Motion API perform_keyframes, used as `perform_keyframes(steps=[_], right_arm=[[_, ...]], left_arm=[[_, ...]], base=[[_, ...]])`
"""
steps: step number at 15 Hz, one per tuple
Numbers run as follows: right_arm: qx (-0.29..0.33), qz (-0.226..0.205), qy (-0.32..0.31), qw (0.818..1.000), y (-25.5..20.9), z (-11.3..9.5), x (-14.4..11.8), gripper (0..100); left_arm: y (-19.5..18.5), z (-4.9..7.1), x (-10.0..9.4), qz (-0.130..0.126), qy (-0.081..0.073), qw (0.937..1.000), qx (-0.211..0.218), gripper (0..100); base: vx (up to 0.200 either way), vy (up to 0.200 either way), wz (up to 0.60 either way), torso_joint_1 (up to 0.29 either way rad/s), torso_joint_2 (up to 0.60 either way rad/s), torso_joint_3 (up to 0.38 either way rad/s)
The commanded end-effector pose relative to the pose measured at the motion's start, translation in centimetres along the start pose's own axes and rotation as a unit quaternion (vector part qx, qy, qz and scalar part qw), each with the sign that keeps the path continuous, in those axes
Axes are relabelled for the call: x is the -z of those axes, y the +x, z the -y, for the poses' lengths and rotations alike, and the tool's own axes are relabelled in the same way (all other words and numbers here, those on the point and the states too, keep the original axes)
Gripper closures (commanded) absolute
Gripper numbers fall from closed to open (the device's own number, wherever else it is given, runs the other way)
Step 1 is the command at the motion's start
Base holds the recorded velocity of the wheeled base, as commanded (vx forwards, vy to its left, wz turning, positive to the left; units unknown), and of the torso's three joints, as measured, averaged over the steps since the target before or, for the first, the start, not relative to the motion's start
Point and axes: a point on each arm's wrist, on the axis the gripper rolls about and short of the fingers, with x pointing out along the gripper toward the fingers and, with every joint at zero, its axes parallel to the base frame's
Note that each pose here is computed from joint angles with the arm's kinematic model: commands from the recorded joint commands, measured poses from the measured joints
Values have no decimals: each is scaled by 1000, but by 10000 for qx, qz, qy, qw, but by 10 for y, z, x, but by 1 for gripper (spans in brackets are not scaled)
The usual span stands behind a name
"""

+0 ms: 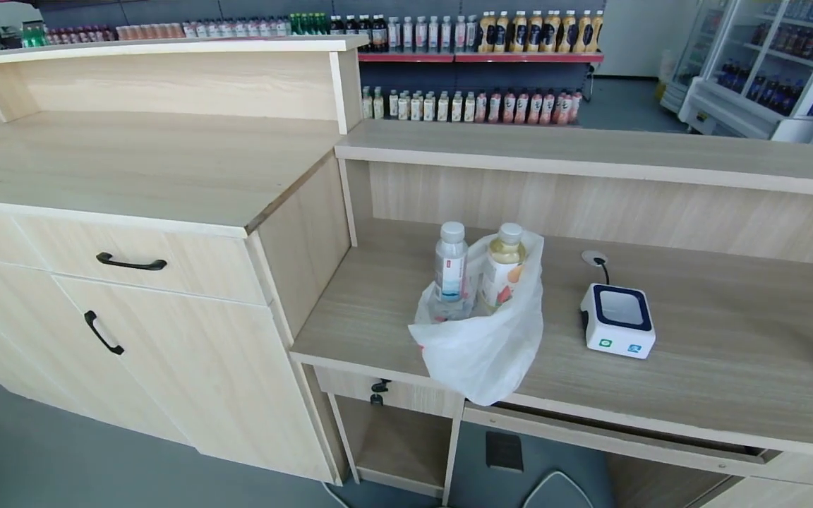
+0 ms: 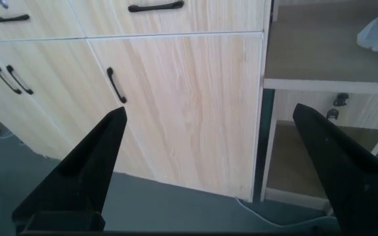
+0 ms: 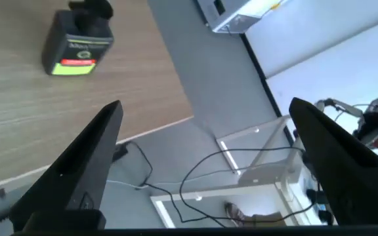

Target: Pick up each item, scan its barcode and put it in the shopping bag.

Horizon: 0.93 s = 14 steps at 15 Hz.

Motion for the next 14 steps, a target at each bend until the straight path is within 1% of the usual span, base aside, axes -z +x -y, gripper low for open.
perform_keyframes(steps=[1, 2, 3, 4, 5, 6, 7, 8, 10, 14], right_arm=[[-245, -374, 77, 9990, 44, -6, 19, 0], [-967, -133, 310, 9947, 67, -15, 23, 0], [-1465, 163, 391, 9883, 83, -18, 21, 0], [-1610, 283, 419, 9857, 91, -18, 19, 0], [-1831, 503, 444, 9808, 100, -15, 13, 0], [-2278, 791, 502, 9692, 109, -12, 5, 0], [-2636, 896, 520, 9591, 111, -12, 2, 0], [-2787, 872, 436, 9554, 112, -14, 4, 0], [-2889, 869, -25, 9534, 114, -22, 13, 0], [-2899, 880, -505, 9517, 124, -31, 24, 0]], left_arm=[[0, 0, 0, 8, -2, 10000, -5, 0], [0, 0, 0, 8, -2, 10000, -5, 0], [0, 0, 0, 8, -2, 10000, -5, 0], [0, 0, 0, 8, -2, 10000, -5, 0], [0, 0, 0, 8, -2, 10000, -5, 0], [0, 0, 0, 8, 6, 10000, -5, 0], [0, 0, 0, 8, -2, 10000, -5, 0], [0, 0, 0, 8, -2, 10000, -5, 0], [0, 0, 0, 8, -2, 10000, -5, 0], [0, 0, 0, 8, -2, 10000, -5, 0]], base=[[0, 0, 0, -80, 144, 66], [0, 0, 0, -41, 71, 32], [0, 0, 0, -7, 51, 17], [0, 0, 0, 0, 0, 0], [0, 0, 0, 0, 0, 0], [0, 0, 0, 0, 0, 0], [0, 0, 0, 0, 0, 0], [0, 0, 0, 0, 0, 0], [0, 0, 0, 0, 0, 0], [0, 0, 0, 0, 0, 0]])
